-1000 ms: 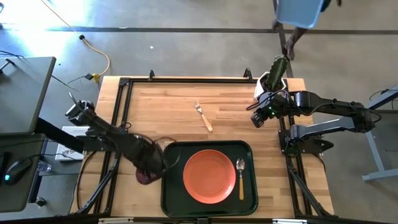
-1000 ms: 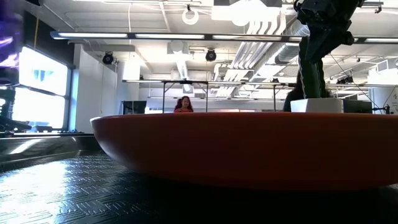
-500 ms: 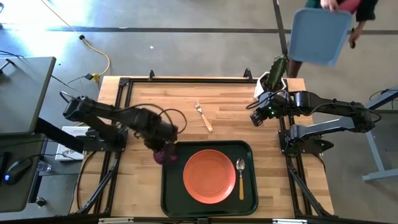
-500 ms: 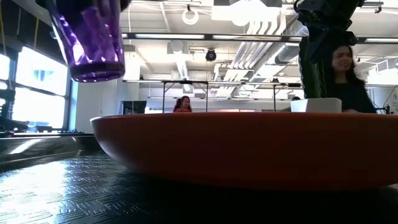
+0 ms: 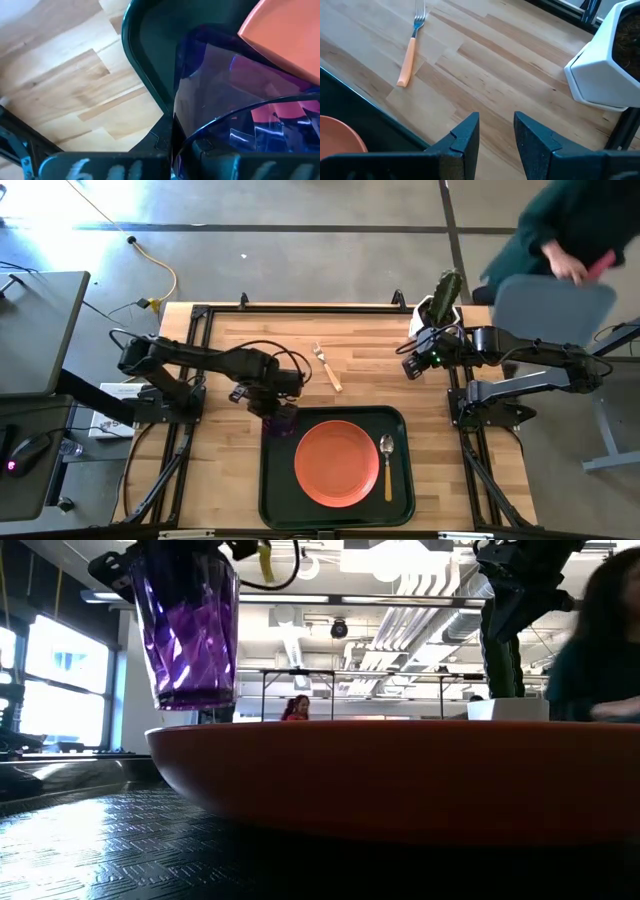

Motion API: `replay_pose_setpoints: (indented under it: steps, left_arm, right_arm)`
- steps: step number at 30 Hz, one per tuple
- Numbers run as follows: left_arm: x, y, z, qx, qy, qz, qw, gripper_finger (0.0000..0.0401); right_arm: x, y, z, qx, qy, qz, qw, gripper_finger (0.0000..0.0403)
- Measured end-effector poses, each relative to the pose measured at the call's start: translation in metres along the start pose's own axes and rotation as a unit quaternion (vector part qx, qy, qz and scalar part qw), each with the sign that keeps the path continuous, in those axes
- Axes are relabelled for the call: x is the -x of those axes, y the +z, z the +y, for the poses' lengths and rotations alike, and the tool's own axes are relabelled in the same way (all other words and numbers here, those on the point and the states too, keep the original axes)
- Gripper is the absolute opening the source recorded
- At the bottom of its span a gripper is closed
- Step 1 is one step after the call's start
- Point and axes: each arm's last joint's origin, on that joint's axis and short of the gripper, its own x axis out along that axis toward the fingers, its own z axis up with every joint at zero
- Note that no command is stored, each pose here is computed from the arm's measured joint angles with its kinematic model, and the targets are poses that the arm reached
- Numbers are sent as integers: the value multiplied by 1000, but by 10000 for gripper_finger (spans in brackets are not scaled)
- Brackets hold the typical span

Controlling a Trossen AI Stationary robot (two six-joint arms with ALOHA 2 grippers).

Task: Pick and place plate/cup/fork/spoon on tray
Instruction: Put the violet cup on the black tray to the top left of the orange plate

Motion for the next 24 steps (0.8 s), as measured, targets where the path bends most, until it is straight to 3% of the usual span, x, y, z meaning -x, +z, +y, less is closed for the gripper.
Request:
replay_pose_setpoints:
  steps: [8, 24]
  left_arm:
    - [-15, -1, -9, 33, 19, 12, 999, 6]
    - [-47, 4, -21, 44, 69, 23, 996, 7]
  right_arm:
    - [0, 0, 0, 2, 0, 0, 1000, 113]
    - [0, 0, 0, 2, 1, 2, 1000, 113]
